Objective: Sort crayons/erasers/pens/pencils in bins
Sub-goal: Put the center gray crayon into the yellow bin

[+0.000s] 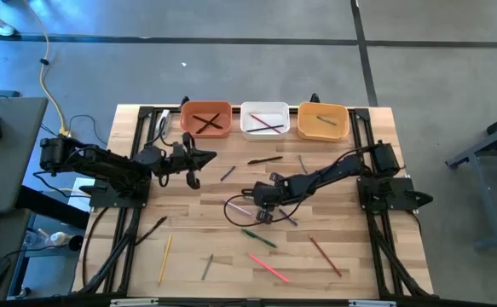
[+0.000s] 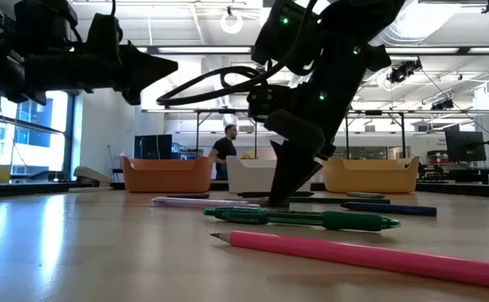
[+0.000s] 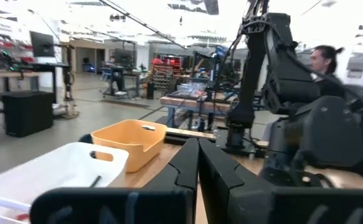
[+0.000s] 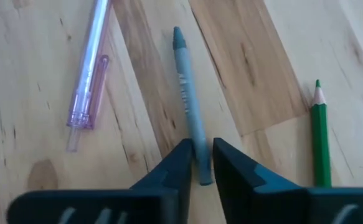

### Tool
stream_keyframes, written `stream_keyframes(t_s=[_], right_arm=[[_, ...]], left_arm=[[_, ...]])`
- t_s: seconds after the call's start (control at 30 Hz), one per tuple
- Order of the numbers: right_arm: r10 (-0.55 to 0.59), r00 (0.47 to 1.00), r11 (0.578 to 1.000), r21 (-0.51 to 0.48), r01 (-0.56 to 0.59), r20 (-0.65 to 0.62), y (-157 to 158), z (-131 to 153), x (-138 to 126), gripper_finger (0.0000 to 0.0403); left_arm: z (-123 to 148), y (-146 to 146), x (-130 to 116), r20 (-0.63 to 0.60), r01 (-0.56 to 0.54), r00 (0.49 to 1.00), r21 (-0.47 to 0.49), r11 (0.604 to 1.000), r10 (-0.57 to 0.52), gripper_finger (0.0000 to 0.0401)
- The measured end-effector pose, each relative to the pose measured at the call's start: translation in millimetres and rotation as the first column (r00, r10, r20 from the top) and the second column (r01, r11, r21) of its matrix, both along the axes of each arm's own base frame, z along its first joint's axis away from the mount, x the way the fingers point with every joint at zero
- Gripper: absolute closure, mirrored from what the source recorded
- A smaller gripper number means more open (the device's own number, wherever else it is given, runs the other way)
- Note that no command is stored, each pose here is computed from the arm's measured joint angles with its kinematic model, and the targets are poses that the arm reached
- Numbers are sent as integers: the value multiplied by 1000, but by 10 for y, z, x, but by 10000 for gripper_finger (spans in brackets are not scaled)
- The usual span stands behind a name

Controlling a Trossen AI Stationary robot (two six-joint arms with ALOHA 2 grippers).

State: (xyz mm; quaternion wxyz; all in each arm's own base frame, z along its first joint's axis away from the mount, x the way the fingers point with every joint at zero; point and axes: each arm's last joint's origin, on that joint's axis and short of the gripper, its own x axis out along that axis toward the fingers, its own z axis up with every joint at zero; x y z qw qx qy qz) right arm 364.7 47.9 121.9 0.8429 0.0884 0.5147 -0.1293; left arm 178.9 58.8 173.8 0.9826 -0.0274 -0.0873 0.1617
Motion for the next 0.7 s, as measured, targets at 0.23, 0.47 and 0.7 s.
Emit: stream_keyframes(t_s=[0.23,0.47,0.7], right_arm=[[-9,1000,1000,7,9,-4,-5,5,-8,378],[-53,999,996,77,53,4,-5,178,-88,378],[-163,983,985,75,156,85,-83,603,-217,378]], left_arm=[[-37,41,-11,-35,109,993,-18,994,-109,401],[-103,101,-26,-98,62,993,-45,997,-66,401],[-119,122,-31,-119,-5,993,-35,999,1,401]])
